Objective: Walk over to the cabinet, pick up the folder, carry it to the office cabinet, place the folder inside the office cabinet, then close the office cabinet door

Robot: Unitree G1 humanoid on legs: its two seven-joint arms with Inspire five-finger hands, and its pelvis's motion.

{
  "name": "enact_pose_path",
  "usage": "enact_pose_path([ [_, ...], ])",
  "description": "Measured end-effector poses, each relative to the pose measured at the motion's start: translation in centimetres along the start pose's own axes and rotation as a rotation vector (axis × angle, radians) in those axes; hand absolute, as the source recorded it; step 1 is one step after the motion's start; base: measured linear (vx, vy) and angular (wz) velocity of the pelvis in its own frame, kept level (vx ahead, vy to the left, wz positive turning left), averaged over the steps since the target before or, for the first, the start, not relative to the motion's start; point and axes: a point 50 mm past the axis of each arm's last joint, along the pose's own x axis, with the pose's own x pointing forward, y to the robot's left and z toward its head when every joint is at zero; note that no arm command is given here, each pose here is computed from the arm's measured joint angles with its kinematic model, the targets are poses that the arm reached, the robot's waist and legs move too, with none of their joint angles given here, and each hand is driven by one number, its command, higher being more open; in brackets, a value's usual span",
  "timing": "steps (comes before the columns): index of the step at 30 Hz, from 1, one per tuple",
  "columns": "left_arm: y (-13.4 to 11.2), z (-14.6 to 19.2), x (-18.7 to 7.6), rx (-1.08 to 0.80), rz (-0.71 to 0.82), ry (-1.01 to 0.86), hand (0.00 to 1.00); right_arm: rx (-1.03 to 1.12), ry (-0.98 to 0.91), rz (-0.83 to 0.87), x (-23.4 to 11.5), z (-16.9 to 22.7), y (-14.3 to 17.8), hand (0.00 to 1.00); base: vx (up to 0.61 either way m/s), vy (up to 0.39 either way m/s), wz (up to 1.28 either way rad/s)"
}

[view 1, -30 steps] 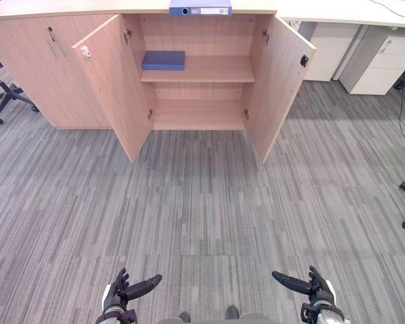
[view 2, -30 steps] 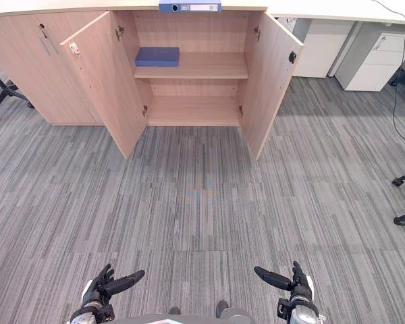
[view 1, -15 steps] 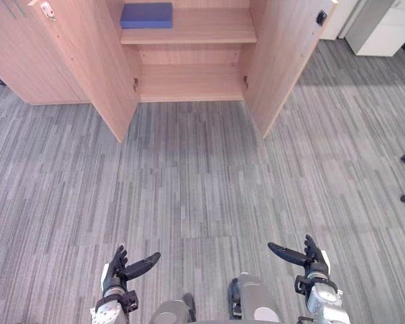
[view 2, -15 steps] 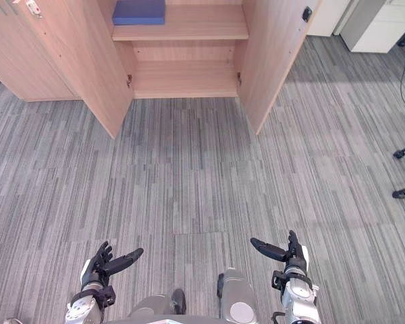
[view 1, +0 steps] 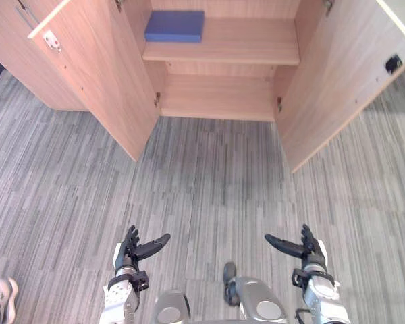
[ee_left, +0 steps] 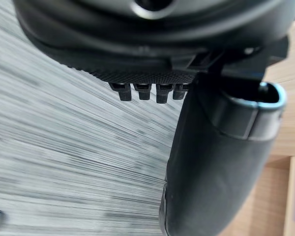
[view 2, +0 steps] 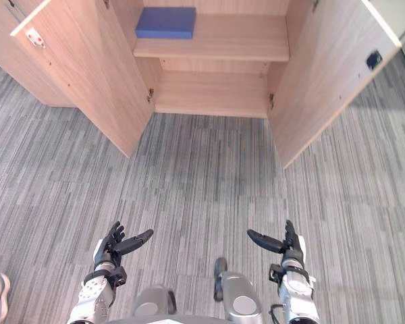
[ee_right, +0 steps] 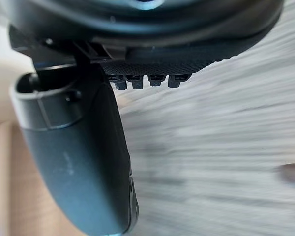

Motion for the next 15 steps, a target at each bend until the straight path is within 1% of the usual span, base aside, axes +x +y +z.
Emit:
enact_pose_path([
  [3,0.2,-0.8,-0.3,0.021,-0.003,0.034,1.00,0.013,-0.017,0.003,0.8,0.7,0.5,1.00,0.50,0.040,-0.55],
  [4,0.2,-1.3,-0.4,0.026,-0.001,0.056,1.00,0.013,0.000,-0.012,0.9,0.4,0.3,1.00,0.60,0.184,-0.70],
  [6,1.1,-2.2,-0.8,0.037,0.025,0.093,1.00,0.005,0.073,-0.023,0.8,-1.2,0.1,1.00,0.55,0.226,-0.60],
  [7,1.5,-2.2,-0.8,0.043,0.037,0.100,1.00,0.008,0.102,-0.025,0.4,-1.9,0.1,1.00,0.61,0.231,-0.10],
  [9,1.2,-2.2,-0.7,0.051,0.026,0.098,1.00,-0.001,0.134,-0.040,0.0,-2.8,-0.5,1.00,0.60,0.213,-0.07],
  [11,1.7,-2.8,-1.0,0.064,0.035,0.120,1.00,-0.012,0.187,-0.039,-0.4,-4.0,-0.6,1.00,0.63,0.212,-0.24],
  [13,2.2,-2.8,-1.2,0.075,0.046,0.124,1.00,-0.029,0.211,-0.024,-0.6,-4.5,-0.3,1.00,0.53,0.109,-0.15],
  [15,3.1,-2.3,-1.0,0.098,0.065,0.105,1.00,-0.057,0.208,0.035,-0.5,-4.5,0.8,1.00,0.46,0.007,-0.16],
])
